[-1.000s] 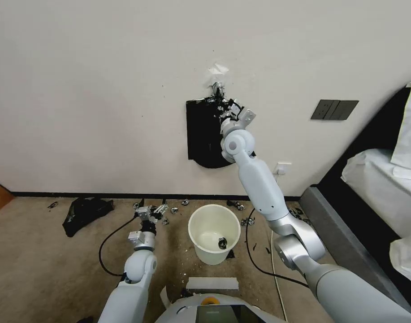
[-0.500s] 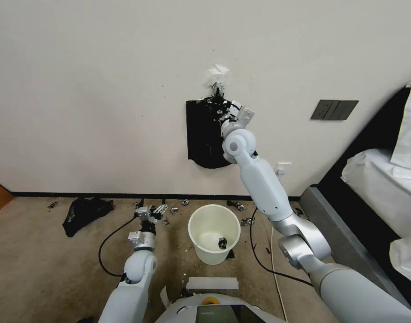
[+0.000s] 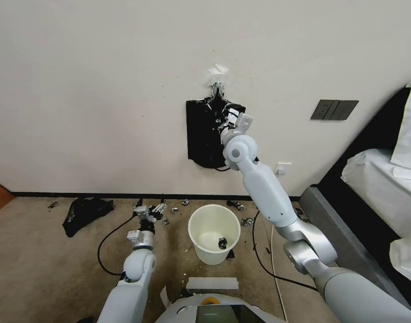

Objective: Place a trash bag onto the trash bin.

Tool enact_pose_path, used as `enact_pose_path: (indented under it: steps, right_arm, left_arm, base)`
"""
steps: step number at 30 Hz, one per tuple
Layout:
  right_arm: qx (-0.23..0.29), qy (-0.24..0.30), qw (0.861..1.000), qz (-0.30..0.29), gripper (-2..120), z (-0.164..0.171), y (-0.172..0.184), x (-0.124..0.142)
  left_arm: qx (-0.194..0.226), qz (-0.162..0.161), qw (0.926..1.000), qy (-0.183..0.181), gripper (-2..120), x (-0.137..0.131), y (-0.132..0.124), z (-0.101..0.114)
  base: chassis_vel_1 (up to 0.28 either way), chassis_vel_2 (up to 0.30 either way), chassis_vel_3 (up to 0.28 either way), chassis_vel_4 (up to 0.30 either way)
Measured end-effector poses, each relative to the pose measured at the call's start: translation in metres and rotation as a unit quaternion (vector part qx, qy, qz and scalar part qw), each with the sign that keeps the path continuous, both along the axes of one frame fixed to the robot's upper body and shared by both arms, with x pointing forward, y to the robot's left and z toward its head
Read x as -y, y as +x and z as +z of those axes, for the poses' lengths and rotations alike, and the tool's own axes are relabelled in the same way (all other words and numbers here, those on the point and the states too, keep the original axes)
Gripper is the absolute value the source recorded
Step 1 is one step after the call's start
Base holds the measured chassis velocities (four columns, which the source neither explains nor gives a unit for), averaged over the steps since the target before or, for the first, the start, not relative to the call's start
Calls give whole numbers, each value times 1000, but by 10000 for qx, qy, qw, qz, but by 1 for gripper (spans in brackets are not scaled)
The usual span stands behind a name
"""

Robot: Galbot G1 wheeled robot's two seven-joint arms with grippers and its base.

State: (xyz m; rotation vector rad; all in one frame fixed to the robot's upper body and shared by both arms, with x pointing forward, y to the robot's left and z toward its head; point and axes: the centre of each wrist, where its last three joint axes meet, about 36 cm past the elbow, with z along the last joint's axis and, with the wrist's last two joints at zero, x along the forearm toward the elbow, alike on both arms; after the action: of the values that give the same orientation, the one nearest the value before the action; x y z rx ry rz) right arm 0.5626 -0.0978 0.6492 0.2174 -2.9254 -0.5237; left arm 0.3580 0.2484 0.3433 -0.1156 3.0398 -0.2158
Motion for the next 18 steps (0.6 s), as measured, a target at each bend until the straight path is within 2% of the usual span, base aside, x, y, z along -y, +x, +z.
enact_pose_path:
  steps: [18]
  right_arm:
    - [-282, -280, 9992, 77, 9, -33, -29, 4]
  left_arm:
    - [15, -4, 10000, -9, 100, 1, 8, -1]
  base:
    - [0, 0, 0, 0]
